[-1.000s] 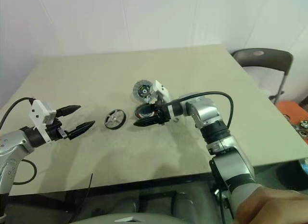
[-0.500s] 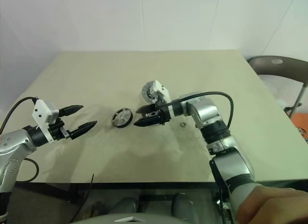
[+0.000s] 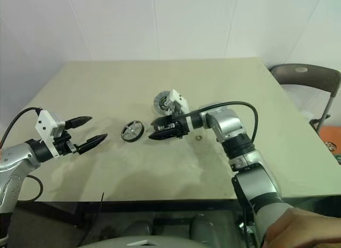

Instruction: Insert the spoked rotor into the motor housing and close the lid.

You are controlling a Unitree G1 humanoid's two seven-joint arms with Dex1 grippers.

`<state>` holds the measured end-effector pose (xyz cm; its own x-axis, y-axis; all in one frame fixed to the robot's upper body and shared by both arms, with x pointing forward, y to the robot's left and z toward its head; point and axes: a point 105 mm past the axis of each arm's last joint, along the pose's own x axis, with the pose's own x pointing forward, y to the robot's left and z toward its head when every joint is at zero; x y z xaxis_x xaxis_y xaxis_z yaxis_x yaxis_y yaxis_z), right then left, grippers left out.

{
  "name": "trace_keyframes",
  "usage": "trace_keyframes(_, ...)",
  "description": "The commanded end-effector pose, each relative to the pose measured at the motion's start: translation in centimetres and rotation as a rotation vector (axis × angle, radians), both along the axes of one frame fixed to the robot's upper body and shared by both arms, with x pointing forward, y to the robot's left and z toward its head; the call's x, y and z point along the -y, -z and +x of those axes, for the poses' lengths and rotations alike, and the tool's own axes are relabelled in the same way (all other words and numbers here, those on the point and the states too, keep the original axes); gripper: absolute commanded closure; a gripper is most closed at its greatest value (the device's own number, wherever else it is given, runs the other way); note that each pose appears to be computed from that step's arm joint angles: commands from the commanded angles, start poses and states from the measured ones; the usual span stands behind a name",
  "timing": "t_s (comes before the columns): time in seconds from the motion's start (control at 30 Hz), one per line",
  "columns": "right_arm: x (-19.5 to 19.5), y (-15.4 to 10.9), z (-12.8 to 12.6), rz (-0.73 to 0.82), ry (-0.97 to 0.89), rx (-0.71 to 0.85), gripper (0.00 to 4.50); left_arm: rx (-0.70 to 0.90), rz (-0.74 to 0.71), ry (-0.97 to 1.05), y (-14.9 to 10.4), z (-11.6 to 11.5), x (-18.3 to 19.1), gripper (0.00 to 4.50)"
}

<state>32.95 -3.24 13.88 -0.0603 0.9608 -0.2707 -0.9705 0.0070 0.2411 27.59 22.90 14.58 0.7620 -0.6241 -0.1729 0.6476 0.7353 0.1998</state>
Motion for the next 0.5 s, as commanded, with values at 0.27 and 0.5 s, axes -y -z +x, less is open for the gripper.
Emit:
trace_keyframes(0.27, -0.34, -1.13, 0.22, 0.012, -0.009, 0.043, 1.06, 0.063, 0.017, 0.000, -1.34, 0.28, -0.13, 0.04)
trace_keyframes(0.5, -0.38, -1.03, 0.23, 0.012, -0.006, 0.042, 1.06, 0.062, 0.020, 0.000, -1.30, 0.30, -0.19, 0.04)
